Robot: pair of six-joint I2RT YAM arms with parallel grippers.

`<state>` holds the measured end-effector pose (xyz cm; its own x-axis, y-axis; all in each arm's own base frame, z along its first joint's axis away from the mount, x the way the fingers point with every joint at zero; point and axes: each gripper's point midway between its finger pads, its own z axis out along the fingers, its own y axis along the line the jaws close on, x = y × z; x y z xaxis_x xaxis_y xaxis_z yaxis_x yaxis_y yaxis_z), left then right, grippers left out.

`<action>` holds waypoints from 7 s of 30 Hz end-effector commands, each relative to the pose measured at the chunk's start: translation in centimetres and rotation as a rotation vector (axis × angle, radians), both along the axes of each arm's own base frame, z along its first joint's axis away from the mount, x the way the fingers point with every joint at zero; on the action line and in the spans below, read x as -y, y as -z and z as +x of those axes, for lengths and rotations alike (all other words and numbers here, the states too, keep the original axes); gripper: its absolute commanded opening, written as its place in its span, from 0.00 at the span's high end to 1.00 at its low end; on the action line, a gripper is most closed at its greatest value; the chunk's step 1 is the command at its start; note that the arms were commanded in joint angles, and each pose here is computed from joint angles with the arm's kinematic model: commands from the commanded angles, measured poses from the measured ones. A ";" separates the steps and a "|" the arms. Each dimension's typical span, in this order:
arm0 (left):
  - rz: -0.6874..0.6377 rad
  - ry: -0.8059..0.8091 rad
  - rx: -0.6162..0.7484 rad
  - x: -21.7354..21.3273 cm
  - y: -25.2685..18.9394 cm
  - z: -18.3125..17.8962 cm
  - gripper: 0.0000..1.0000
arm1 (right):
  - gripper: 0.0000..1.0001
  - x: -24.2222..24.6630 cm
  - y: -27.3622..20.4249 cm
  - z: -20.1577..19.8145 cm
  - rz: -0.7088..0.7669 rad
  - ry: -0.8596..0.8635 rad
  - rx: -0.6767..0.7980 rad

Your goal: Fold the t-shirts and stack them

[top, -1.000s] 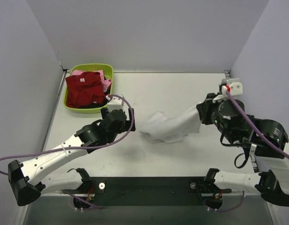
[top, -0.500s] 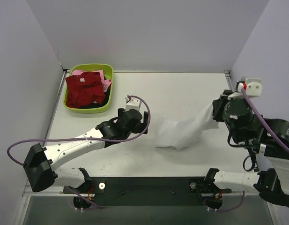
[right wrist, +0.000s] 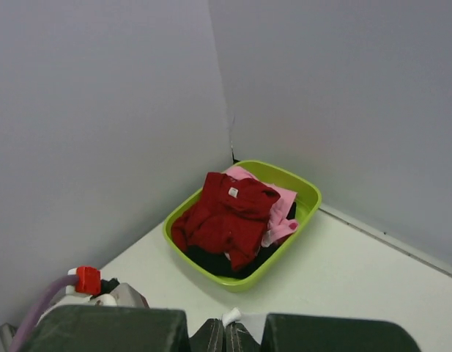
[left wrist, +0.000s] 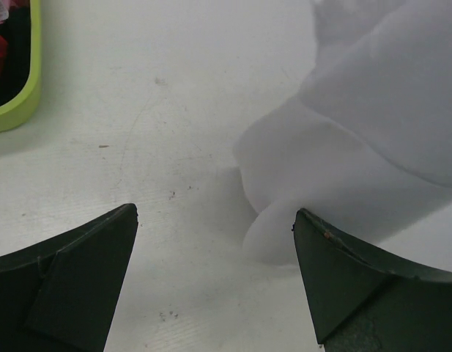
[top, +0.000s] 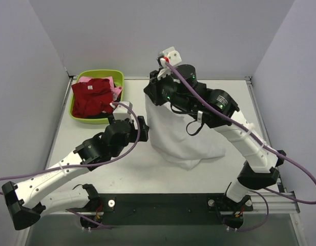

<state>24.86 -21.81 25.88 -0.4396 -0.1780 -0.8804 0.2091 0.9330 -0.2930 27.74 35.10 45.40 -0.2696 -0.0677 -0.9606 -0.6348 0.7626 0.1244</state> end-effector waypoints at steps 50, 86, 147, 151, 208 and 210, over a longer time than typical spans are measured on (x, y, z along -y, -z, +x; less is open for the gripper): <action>0.193 0.350 -0.274 15.4 19.5 3.4 0.21 | 1.00 26.8 18.7 -7.9 -0.170 0.721 -0.162; 0.119 0.241 -0.202 13.7 11.3 14.5 0.58 | 1.00 25.9 22.1 -4.9 -0.173 0.717 -0.206; 0.162 0.136 0.046 8.2 -5.7 19.7 1.00 | 1.00 26.2 15.8 1.2 -0.116 0.778 -0.154; 0.158 0.071 0.113 4.0 -8.0 13.6 1.00 | 1.00 26.9 14.4 -2.0 -0.025 0.730 -0.126; 0.432 -0.166 -0.516 -1.1 21.0 4.8 0.57 | 0.28 25.9 29.8 -7.5 -0.226 0.708 -0.472; 0.455 -0.167 -0.525 -1.1 21.5 5.1 0.53 | 0.28 25.9 30.0 -7.6 -0.228 0.707 -0.474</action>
<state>29.72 -20.53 5.02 -0.8159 0.0433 -0.5766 -0.0115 0.9958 0.0911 20.33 9.21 15.96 -0.6818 0.0954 -0.7253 0.0788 0.9953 0.0568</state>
